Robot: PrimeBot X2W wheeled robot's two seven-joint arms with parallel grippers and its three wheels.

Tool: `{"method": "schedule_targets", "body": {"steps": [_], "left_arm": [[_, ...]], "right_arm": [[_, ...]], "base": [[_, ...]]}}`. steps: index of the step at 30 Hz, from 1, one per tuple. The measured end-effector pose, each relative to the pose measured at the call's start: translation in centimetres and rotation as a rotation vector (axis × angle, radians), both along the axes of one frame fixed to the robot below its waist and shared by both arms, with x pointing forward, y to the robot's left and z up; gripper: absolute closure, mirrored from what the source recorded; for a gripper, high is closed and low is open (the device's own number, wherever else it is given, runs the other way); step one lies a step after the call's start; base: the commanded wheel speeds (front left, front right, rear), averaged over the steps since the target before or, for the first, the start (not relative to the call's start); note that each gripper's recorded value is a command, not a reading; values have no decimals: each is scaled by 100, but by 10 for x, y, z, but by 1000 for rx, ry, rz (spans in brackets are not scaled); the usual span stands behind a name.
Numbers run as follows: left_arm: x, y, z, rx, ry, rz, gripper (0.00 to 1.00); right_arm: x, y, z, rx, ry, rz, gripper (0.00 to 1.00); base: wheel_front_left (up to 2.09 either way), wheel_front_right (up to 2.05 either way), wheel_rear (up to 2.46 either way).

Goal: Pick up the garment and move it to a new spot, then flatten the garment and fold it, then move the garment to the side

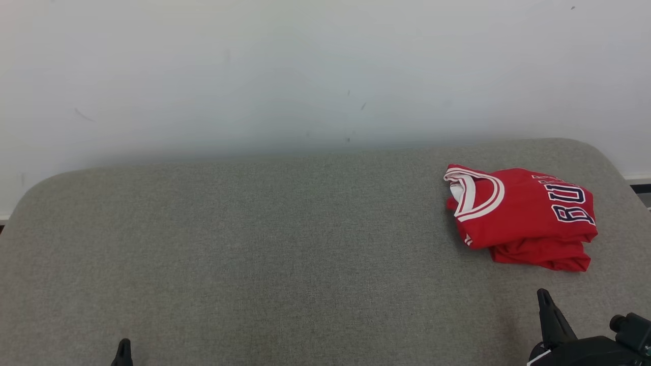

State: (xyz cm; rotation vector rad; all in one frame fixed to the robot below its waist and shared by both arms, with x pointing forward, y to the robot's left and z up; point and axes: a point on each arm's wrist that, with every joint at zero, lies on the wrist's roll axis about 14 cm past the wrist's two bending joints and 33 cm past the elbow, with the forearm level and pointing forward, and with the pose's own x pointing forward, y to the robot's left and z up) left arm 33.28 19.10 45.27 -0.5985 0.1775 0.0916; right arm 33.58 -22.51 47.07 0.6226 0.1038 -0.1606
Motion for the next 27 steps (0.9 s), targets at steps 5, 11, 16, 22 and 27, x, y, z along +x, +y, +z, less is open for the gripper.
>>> {"method": "schedule_targets", "body": {"steps": [5,11,16,22,27], "left_arm": [[0,1,-3,-57,15,15,100],[6,-1,-1,-151,14,24,100],[9,2,-1,-221,14,36,100],[13,0,0,-308,16,45,100],[16,0,2,-383,9,54,100]], "right_arm": [[5,0,2,59,-7,-4,100],[6,2,-3,146,6,-12,100],[11,3,0,218,-6,-12,100],[14,6,-3,305,0,-16,100],[17,7,-3,378,-5,-18,100]], "base": [[0,0,0],[0,0,0],[0,0,0],[0,0,0],[0,0,0]]}}
